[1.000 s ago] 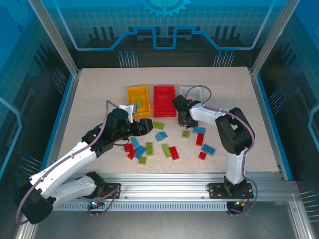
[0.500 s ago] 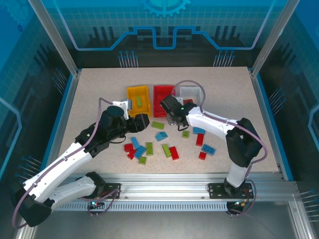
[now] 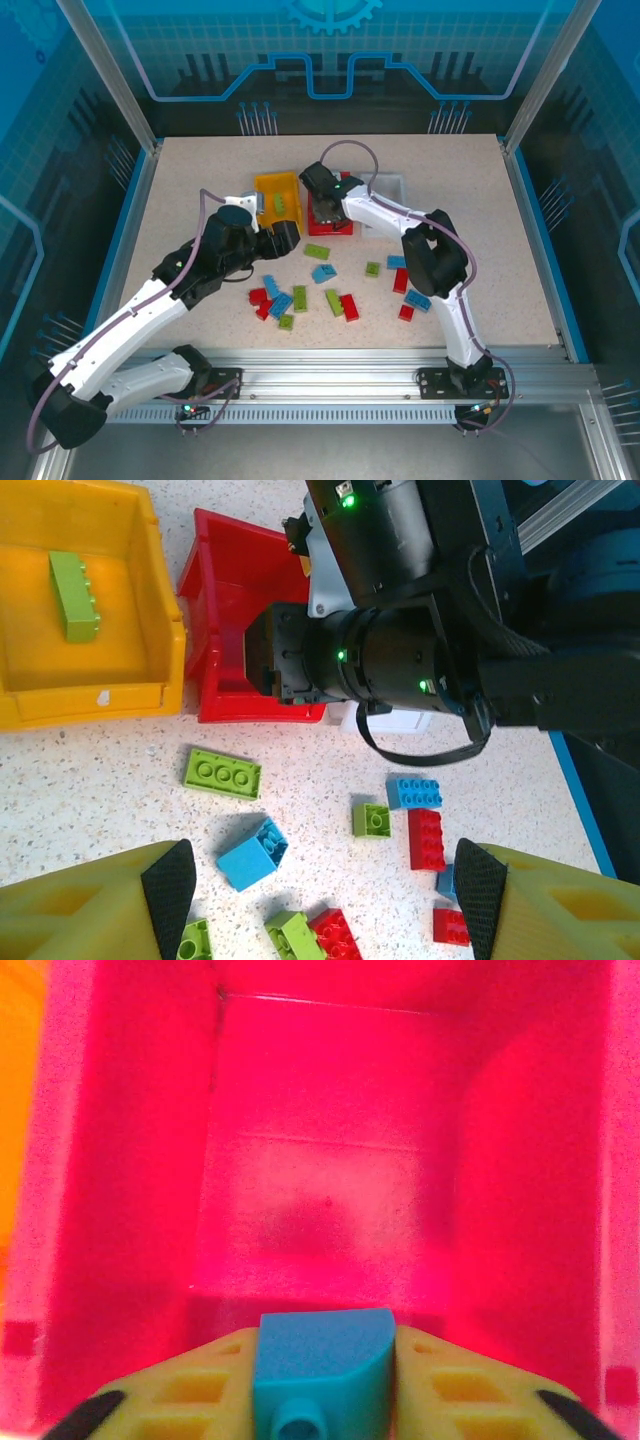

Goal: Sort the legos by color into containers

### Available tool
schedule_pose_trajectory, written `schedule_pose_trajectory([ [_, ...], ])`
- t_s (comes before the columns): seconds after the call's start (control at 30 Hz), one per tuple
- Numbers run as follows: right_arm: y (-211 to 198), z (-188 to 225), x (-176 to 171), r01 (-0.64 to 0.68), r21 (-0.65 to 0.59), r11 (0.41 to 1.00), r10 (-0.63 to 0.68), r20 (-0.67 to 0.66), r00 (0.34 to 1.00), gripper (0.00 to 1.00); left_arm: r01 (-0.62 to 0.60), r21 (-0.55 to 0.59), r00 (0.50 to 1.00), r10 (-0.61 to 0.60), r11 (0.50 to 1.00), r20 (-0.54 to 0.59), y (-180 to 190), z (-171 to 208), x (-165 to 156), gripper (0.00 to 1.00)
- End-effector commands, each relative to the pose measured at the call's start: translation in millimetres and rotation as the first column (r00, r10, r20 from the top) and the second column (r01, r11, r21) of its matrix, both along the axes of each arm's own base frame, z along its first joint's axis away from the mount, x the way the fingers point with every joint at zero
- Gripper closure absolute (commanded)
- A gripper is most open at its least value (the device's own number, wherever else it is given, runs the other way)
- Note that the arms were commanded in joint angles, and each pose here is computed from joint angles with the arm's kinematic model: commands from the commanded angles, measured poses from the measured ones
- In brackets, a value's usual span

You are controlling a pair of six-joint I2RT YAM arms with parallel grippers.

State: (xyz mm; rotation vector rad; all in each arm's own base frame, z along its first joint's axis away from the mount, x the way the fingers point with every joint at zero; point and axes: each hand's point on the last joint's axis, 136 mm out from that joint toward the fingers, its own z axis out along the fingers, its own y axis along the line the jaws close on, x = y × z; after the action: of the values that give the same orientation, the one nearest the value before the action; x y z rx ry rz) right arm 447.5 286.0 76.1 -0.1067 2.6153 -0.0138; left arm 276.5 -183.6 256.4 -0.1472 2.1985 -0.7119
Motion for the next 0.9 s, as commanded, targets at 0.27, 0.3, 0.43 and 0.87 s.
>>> schedule_pose_trajectory([
  [0.27, 7, 55, -10, -0.036, 0.038, 0.999, 0.033, 0.059, 0.998, 0.51, -0.062, 0.109, 0.988, 0.076, 0.992, -0.132, 22, -32, -15, 0.27],
  [0.3, 7, 63, -14, -0.038, 0.037, 0.999, 0.035, 0.072, 0.997, 0.52, -0.070, 0.119, 0.984, 0.089, 0.990, -0.157, 25, -37, -18, 0.28],
  [0.43, 5, 101, -40, -0.064, 0.040, 0.997, 0.056, 0.172, 0.983, 0.54, -0.107, 0.179, 0.953, 0.153, 0.978, -0.263, 36, -62, -29, 0.30],
  [0.87, -13, 90, -202, -0.348, 0.180, 0.920, 0.305, 0.230, 0.924, 0.51, -0.092, 0.211, 0.856, 0.185, 0.973, -0.483, 45, -127, -70, 0.32],
])
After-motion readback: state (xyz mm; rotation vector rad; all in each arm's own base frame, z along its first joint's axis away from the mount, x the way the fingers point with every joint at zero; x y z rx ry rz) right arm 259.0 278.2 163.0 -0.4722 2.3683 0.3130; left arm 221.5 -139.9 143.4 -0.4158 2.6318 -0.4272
